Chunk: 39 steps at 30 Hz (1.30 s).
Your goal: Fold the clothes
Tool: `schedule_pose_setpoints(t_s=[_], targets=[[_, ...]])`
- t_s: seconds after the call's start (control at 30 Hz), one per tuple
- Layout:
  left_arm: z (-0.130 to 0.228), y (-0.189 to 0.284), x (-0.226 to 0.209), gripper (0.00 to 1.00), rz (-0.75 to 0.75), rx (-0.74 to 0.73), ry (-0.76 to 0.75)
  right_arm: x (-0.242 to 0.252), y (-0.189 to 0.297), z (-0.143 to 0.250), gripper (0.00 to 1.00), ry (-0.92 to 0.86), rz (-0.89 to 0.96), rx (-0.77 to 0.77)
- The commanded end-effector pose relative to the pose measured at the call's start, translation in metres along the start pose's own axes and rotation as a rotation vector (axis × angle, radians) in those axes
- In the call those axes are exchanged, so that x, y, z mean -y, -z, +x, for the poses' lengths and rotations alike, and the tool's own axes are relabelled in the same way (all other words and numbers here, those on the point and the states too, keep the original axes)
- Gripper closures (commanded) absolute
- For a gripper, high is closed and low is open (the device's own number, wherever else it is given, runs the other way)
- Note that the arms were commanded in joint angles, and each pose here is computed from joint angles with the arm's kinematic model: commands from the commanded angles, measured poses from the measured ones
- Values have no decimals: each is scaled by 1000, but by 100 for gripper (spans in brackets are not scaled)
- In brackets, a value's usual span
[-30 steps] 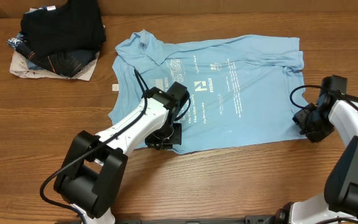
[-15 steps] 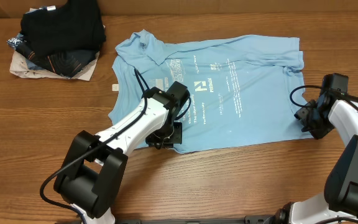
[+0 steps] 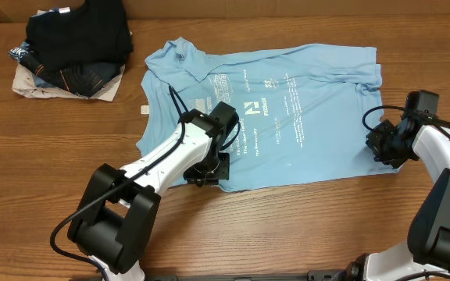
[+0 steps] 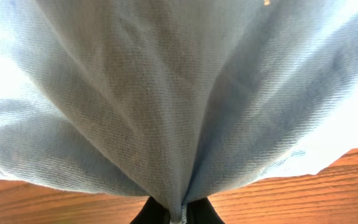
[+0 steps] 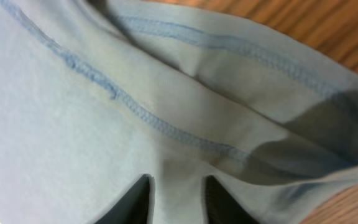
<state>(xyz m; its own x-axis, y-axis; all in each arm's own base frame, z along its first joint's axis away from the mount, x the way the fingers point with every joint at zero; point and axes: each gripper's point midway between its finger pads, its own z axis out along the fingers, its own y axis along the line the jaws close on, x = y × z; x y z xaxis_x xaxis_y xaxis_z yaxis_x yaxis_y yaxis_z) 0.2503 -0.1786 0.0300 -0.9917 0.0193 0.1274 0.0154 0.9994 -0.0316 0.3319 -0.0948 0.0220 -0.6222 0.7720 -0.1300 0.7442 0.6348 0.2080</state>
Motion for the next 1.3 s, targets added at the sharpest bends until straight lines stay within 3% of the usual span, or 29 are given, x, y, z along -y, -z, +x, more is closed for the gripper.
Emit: schedule_pose_setpoints(t_s=[0.0,0.03,0.07,0.5,0.73,0.87,1.27], targets=[[-4,7,3,93,22,30,-7,2,-11,6,88,13,3,-36],[-5,7,3,93,24,33,-8,3,-13,7,96,12,7,-43],[-5,7,3,93,25,34,-8,3,-16,7,96,14,10,-48],[-4,7,3,93,22,29,-8,-3,-24,-7,96,60,-2,13],[-4,7,3,93,21,29,-8,28,-35,-18,96,47,170,71],[-4,7,2,93,21,30,-8,46,-28,-33,96,4,283,151],[-4,7,2,94,18,31,-8,29,24,-88,89,-66,339,297]])
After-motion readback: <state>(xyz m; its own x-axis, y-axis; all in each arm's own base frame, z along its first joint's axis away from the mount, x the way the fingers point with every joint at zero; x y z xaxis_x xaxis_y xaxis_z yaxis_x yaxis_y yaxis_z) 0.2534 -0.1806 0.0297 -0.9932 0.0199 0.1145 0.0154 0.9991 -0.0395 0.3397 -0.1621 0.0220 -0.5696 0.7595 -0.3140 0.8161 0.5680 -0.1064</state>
